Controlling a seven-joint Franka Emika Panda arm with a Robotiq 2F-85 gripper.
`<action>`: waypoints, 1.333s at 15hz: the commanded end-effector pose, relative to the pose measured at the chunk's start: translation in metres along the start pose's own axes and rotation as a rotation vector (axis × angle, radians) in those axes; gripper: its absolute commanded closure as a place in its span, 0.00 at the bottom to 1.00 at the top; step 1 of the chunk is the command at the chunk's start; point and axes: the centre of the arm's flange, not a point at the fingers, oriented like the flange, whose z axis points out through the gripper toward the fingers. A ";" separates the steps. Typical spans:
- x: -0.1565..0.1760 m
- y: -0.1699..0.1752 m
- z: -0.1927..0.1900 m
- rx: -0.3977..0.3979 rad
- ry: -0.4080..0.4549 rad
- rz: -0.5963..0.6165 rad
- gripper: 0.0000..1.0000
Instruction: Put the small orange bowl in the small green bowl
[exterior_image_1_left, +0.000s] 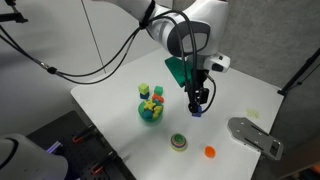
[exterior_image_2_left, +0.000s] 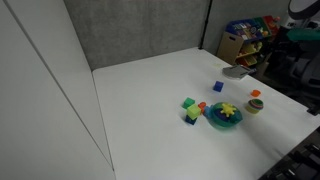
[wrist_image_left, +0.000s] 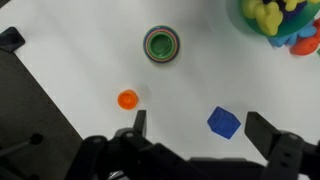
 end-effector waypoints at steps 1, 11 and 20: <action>0.001 0.001 -0.001 0.000 0.000 0.000 0.00; 0.059 0.035 0.020 -0.013 0.030 0.093 0.00; 0.104 0.080 0.105 0.032 -0.001 0.192 0.00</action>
